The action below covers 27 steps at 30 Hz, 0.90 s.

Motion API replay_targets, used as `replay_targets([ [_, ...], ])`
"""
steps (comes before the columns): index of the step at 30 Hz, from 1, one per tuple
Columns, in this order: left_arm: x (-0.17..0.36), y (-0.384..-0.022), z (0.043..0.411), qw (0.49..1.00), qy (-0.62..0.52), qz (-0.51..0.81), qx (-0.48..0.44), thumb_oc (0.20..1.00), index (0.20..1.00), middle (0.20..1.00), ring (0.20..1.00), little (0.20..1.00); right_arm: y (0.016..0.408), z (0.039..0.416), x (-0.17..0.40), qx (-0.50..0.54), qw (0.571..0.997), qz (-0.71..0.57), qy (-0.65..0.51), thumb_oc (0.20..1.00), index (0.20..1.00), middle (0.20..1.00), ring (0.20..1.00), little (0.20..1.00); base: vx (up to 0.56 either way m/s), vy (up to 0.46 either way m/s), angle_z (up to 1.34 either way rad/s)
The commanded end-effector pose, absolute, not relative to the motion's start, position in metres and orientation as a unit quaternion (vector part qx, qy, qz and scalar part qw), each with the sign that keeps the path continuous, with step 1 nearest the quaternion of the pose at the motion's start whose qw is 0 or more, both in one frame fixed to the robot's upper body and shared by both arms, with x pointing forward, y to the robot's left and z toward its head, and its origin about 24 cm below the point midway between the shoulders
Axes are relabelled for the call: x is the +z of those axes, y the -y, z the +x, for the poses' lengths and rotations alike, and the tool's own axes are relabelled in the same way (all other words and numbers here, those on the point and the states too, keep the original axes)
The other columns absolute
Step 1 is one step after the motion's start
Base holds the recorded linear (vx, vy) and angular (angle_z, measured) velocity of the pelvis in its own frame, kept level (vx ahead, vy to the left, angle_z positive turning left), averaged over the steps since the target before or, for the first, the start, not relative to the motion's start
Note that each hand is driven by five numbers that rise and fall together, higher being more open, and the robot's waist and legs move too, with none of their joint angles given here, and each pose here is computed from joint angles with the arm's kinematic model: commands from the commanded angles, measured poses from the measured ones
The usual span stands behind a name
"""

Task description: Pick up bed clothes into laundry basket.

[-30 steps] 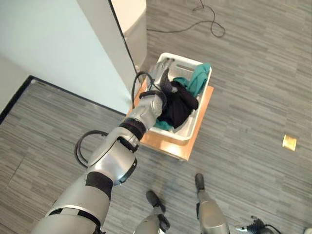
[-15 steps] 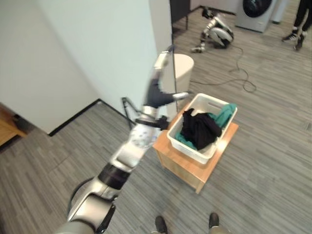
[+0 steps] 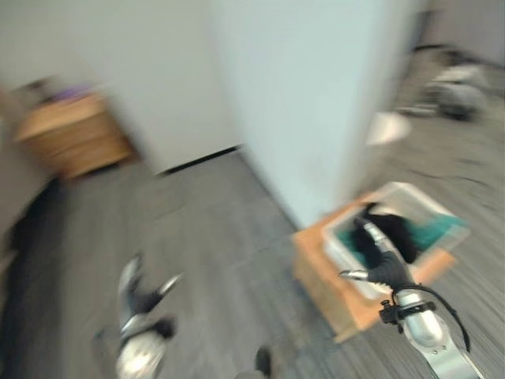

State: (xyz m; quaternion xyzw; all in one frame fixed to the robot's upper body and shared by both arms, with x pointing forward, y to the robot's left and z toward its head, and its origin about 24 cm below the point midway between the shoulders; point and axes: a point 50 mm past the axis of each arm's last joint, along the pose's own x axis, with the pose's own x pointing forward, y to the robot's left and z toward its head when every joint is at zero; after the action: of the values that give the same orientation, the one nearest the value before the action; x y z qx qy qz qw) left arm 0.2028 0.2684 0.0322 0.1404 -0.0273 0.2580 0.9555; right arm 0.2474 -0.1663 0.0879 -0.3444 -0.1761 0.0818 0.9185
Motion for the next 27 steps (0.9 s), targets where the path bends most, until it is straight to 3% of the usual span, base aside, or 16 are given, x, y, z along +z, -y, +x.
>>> replay_targets([
  [1,0.062,-0.293,0.209,0.943,0.090,0.172,0.271,1.000,1.000,1.000,1.000,1.000,0.167,0.258,0.128,0.032,0.911,-0.311,0.267,1.000,1.000,1.000,1.000,1.000,0.21,0.210,2.81],
  [9,0.057,-0.274,0.227,0.957,0.080,0.169,0.220,1.000,1.000,1.000,1.000,1.000,0.161,0.264,0.112,0.039,0.926,-0.296,0.232,1.000,1.000,1.000,1.000,1.000,0.19,0.181,2.08],
  [20,0.062,-0.241,0.243,0.980,0.097,0.123,0.126,1.000,1.000,1.000,1.000,1.000,0.162,0.263,0.114,0.012,0.936,-0.267,0.229,1.000,1.000,1.000,1.000,1.000,0.26,-0.148,2.35],
  [27,0.065,-0.229,0.246,0.983,0.114,0.063,0.132,1.000,1.000,1.000,1.000,1.000,0.143,0.274,0.130,0.048,0.927,-0.261,0.264,1.000,1.000,1.000,1.000,1.000,0.04,-0.222,0.66],
])
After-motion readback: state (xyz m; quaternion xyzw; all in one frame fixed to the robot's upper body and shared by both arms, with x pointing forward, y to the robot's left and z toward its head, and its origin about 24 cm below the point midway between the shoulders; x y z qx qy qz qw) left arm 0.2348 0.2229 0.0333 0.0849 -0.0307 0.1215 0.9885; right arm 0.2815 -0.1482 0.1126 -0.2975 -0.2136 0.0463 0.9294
